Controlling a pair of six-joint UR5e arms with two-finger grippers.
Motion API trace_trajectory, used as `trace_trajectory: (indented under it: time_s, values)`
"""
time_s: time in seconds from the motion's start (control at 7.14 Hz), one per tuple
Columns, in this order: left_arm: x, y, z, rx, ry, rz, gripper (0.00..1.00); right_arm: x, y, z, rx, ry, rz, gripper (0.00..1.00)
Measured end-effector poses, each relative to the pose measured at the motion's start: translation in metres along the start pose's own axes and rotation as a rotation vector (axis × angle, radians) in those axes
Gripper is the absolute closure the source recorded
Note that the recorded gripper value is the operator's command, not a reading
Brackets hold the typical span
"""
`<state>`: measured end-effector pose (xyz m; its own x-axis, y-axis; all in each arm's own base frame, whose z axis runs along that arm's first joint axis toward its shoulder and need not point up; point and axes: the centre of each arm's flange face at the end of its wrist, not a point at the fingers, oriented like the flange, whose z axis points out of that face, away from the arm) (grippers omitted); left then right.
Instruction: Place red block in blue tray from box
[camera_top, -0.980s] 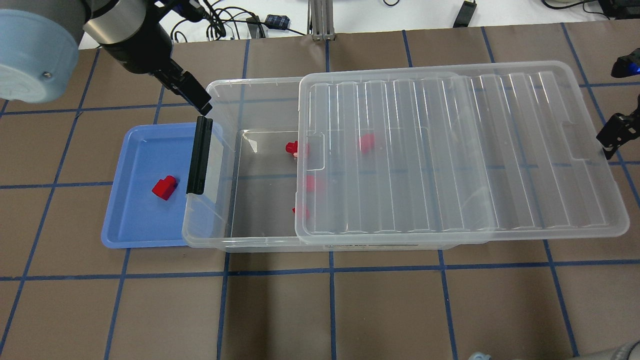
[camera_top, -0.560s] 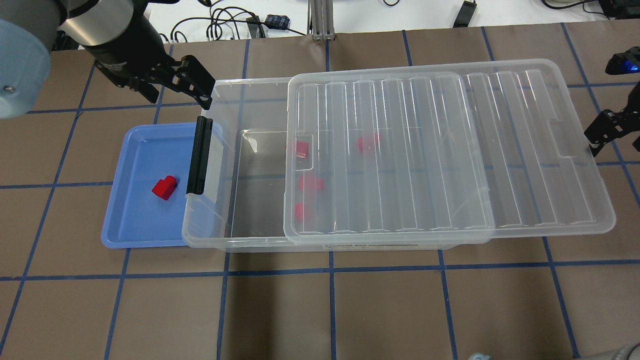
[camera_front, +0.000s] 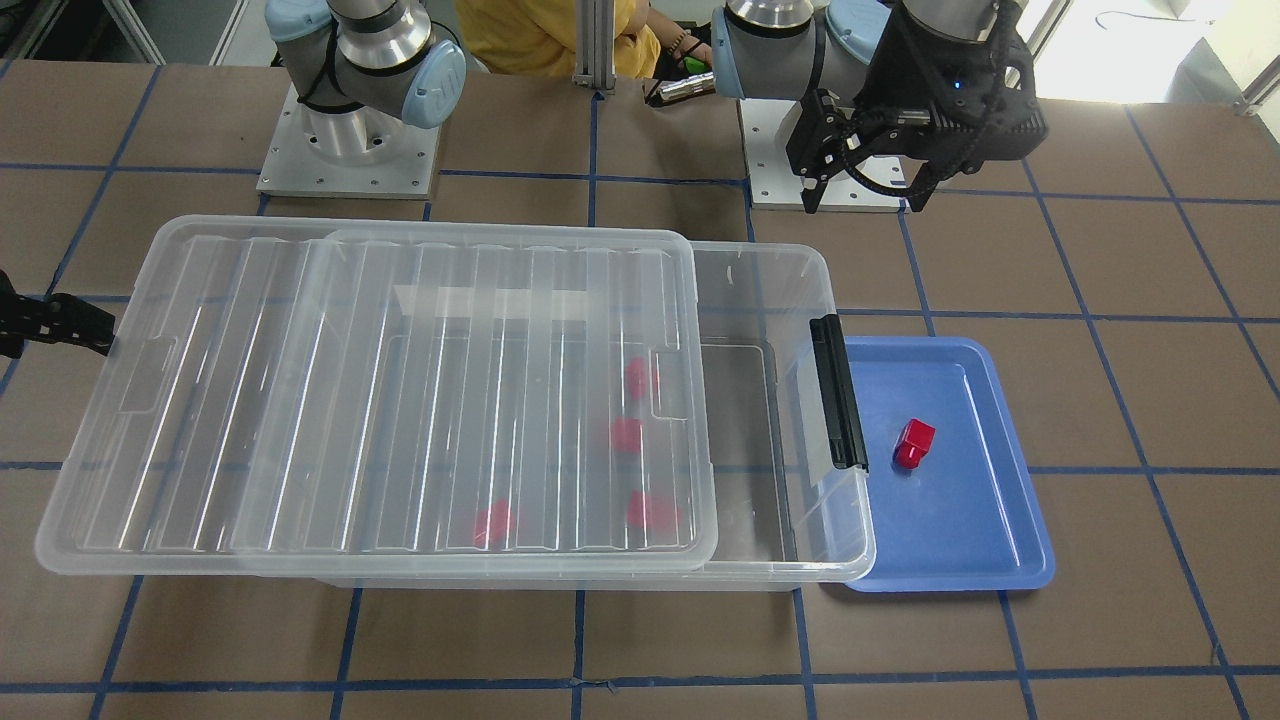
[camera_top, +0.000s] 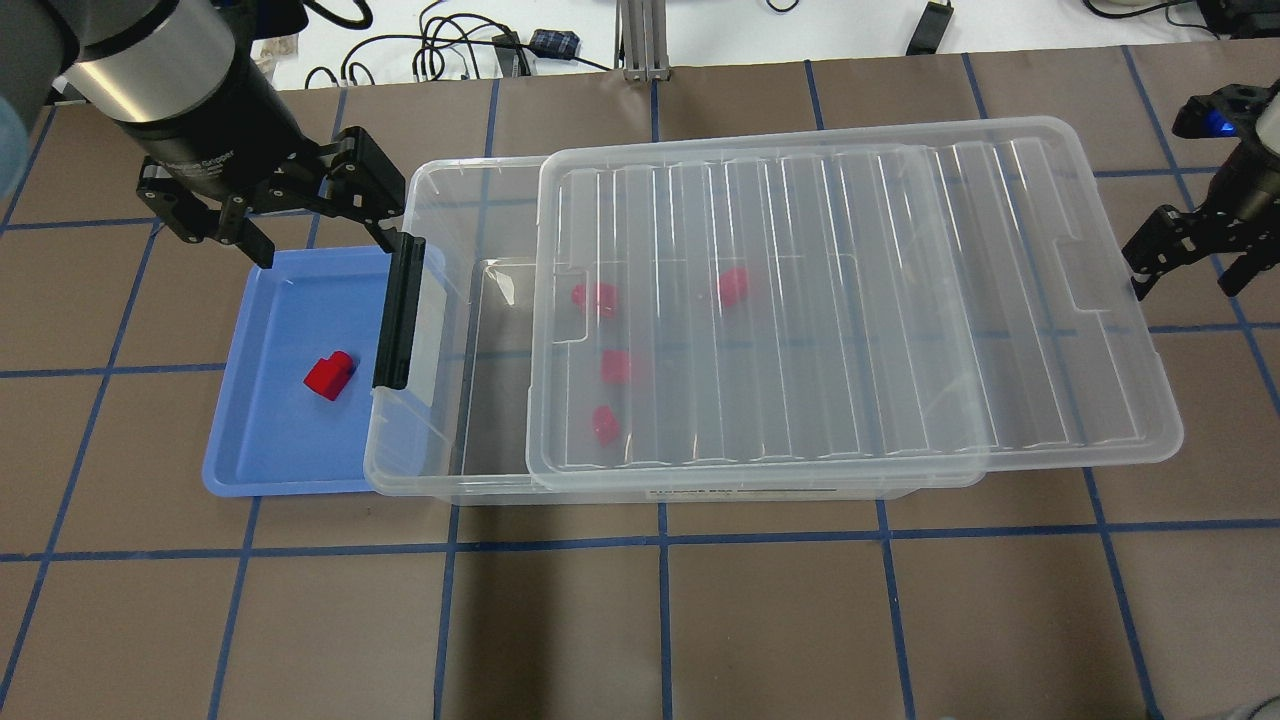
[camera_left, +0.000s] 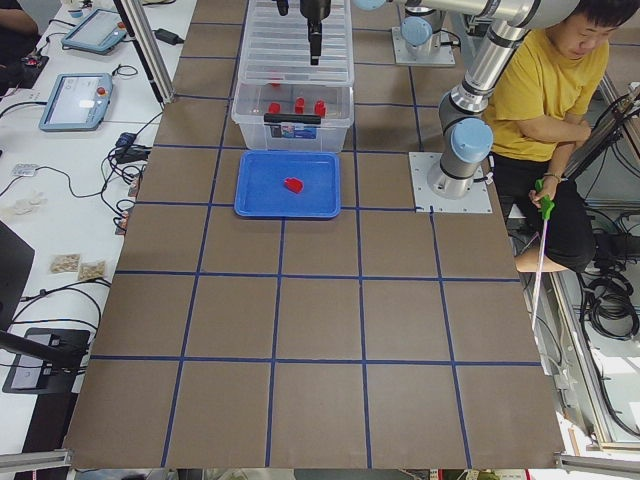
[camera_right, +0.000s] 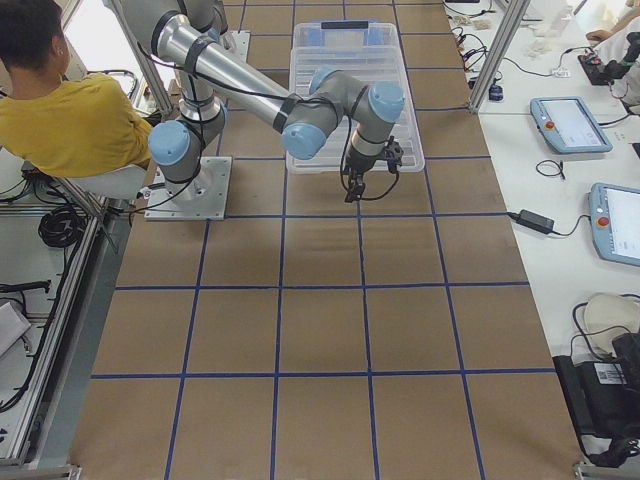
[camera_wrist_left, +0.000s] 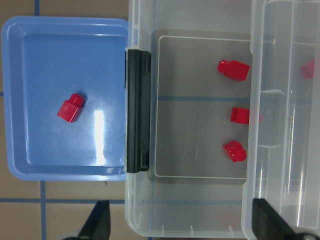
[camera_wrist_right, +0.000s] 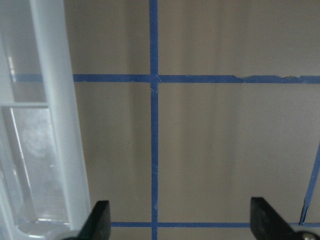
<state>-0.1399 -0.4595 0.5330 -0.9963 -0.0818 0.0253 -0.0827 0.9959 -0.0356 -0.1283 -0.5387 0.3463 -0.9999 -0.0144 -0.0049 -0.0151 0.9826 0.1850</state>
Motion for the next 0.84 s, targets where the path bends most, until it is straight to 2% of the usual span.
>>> trace_trajectory:
  time_s: [0.56, 0.84]
  values:
    - [-0.005, -0.019, 0.015, 0.100, -0.009, -0.012, 0.00, -0.026, -0.004, 0.007, -0.001, -0.026, -0.007, 0.00]
    - [-0.006, -0.029, 0.024, 0.116, -0.011, -0.024, 0.00, -0.038, -0.005, 0.005, 0.003, -0.028, -0.022, 0.00]
